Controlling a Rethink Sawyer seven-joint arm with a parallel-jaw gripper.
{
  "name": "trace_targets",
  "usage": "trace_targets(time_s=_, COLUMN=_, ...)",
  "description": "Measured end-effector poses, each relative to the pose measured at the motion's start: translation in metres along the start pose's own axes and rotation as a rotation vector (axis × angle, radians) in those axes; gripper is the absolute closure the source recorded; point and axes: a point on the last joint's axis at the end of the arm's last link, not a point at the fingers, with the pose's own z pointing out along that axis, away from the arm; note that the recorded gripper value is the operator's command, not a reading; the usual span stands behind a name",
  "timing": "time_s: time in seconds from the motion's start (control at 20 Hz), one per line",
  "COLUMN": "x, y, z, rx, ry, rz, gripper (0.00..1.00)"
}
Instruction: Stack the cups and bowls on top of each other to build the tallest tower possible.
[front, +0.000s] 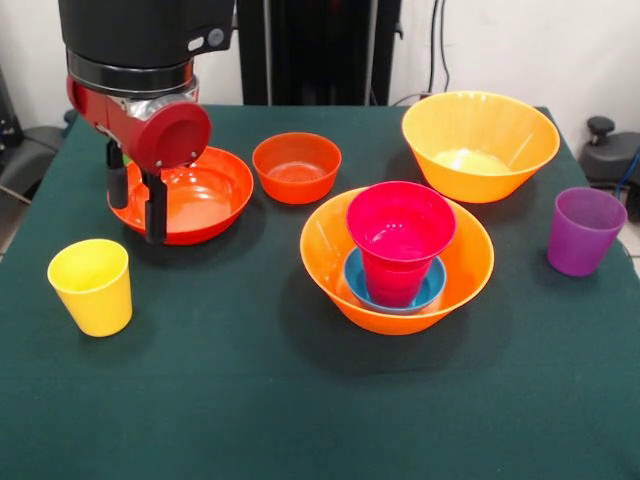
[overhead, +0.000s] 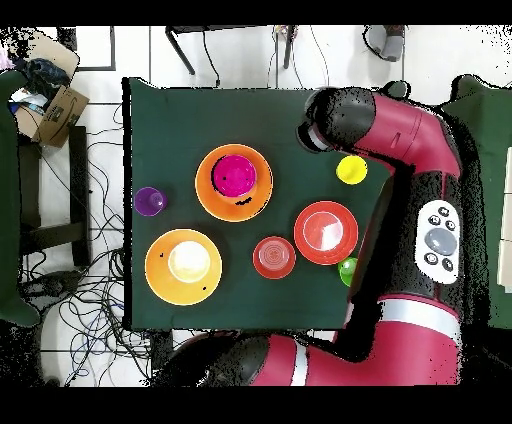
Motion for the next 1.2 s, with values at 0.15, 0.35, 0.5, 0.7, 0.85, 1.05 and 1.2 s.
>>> trace_targets(time_s=0.15, x=0.005, y=0.003, z=0.001, rx=-0.011, ry=0.023, rz=0.018, gripper=0.00)
trace_targets(time_s=0.35, x=0.014, y=0.004, z=0.004, rx=-0.010, ry=0.039, rz=0.018, gripper=0.00)
trace_targets(time_s=0.5, x=0.021, y=0.001, z=0.006, rx=-0.001, ry=0.054, rz=0.017, gripper=0.00)
trace_targets(time_s=0.7, x=0.031, y=-0.005, z=0.011, rx=0.012, ry=0.077, rz=0.017, gripper=0.00)
trace_targets(time_s=0.85, x=0.042, y=-0.011, z=0.015, rx=0.027, ry=0.105, rz=0.016, gripper=0.00)
trace_targets(time_s=1.05, x=0.063, y=-0.018, z=0.016, rx=0.038, ry=0.150, rz=0.005, gripper=0.00)
trace_targets(time_s=1.2, x=0.073, y=-0.022, z=0.014, rx=0.040, ry=0.169, rz=-0.015, gripper=0.00)
